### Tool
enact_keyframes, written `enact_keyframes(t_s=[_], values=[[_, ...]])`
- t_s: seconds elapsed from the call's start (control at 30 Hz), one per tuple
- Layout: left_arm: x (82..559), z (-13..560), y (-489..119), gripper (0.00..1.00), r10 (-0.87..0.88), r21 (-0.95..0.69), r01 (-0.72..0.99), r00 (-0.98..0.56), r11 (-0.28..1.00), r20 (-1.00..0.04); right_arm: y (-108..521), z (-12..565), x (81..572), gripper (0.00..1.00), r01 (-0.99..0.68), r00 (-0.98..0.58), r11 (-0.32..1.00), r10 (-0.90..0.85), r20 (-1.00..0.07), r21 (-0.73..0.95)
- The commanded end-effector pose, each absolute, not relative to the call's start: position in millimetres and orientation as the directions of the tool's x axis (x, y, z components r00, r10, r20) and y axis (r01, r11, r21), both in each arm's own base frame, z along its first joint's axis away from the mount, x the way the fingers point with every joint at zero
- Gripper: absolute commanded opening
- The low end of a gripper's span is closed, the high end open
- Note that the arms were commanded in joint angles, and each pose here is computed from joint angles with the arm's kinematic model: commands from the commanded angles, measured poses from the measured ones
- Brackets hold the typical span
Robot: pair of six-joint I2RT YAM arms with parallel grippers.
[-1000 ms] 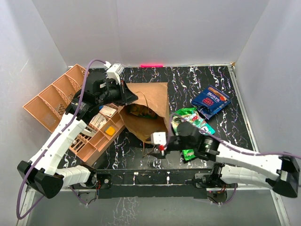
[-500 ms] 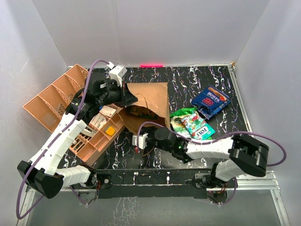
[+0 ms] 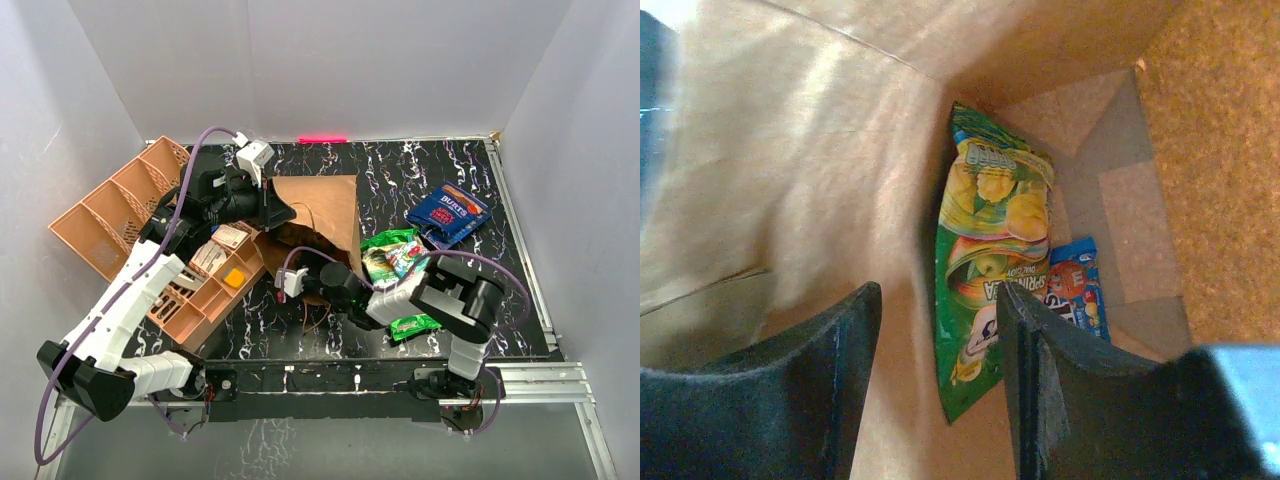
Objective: Take the snacks out of the paper bag
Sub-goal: Pick up the snack from the paper bag.
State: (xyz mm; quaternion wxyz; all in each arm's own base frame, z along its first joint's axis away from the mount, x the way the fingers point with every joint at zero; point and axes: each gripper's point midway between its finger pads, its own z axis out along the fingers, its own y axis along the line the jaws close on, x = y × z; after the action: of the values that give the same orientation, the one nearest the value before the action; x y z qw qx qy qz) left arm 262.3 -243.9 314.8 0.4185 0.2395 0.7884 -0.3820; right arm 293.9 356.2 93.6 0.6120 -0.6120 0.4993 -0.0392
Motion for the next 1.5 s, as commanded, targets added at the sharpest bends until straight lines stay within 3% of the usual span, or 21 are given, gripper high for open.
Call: enact_keyframes(t_s=[0.0,0.3,0.67,0.87,1.17,1.47], values=[[257.2,342.9,-253.2,0.0,0.032,-0.404,0.753,-0.49,0.52,-0.871,372.0,138.5,323.2,0.54,-0.467,0.538,0.427,-0.558,-0.632,-0.774],[252.7,343.5,-260.3,0.0,0.028,-0.445,0.758,-0.519,0.476,-0.854,381.7,124.3,359.6,0.66,-0.483,0.531,0.47,-0.513,-0.674,-0.739],[249.2,341.8,-257.6,0.0,0.048,-0.445,0.754,-0.53,0.484,-0.846,387.4,114.9,419.4,0.65,-0.4,0.516,0.53,-0.544,-0.661,-0.748],[248.7,332.2,-248.1,0.0,0.061,-0.427,0.729,-0.537,0.535,-0.841,371.4,121.3,444.8,0.51,-0.378,0.492,0.559,-0.553,-0.672,-0.738],[268.9,321.9,-226.8,0.0,0.021,-0.381,0.619,-0.54,0.687,-0.841,368.1,138.7,434.3,0.09,-0.472,0.506,0.526,-0.496,-0.706,-0.707],[285.9,329.7,-227.9,0.0,-0.027,-0.388,0.579,-0.534,0.717,-0.845,373.7,160.2,395.8,0.07,-0.611,0.486,0.502,-0.373,-0.791,-0.612]])
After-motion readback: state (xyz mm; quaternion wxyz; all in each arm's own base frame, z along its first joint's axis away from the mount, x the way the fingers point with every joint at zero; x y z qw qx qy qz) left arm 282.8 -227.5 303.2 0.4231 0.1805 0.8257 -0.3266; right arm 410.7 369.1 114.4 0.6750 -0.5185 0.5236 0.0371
